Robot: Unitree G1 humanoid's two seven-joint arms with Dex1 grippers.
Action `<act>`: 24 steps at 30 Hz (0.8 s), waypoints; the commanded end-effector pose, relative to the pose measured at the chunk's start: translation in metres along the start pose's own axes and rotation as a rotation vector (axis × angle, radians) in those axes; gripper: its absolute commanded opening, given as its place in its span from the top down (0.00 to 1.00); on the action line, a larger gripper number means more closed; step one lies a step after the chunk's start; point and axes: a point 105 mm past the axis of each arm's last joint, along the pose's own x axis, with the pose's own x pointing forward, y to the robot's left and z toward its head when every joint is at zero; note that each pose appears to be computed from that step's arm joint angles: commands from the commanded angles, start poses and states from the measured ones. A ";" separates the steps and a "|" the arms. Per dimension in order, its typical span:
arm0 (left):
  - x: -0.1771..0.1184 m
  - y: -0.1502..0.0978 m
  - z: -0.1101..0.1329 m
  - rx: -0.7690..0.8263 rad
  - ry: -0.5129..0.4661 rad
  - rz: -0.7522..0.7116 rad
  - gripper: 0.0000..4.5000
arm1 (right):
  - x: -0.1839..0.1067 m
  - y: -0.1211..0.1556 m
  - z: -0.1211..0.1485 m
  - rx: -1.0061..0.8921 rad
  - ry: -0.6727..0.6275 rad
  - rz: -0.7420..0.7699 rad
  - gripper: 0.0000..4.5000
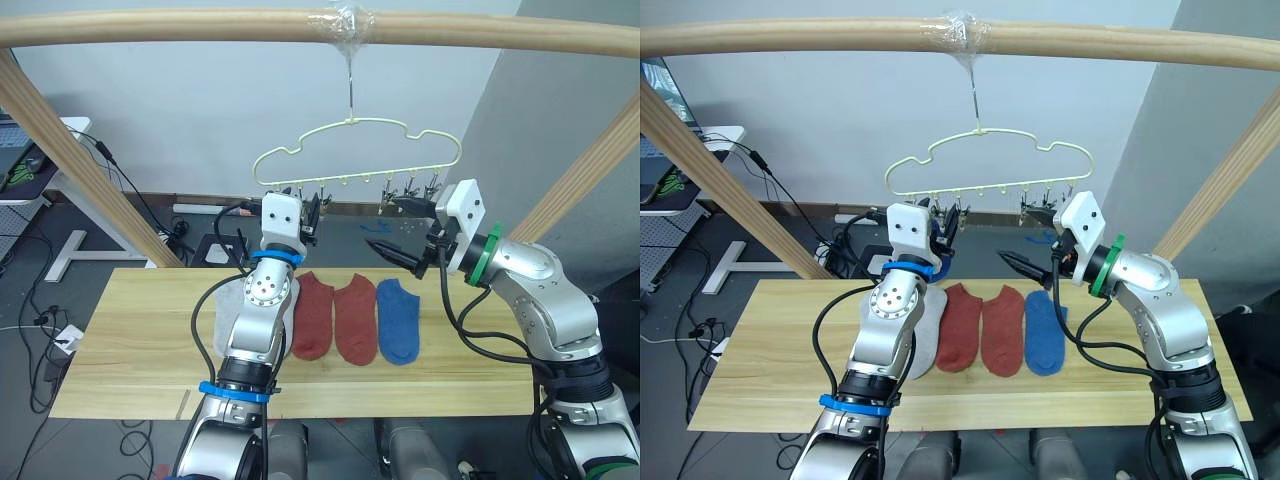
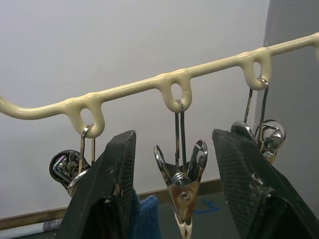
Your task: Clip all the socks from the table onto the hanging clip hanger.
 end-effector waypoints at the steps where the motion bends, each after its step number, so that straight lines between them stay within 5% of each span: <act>1: 0.001 -0.003 0.014 0.025 -0.064 -0.012 0.65 | -0.002 -0.001 0.015 -0.032 -0.045 0.000 0.00; 5: 0.001 -0.003 0.014 0.029 -0.068 -0.017 0.85 | -0.002 -0.001 0.015 -0.031 -0.044 0.003 0.00; 24: 0.000 -0.003 0.011 -0.022 -0.046 -0.016 0.85 | 0.004 0.006 0.011 -0.026 -0.045 0.014 0.00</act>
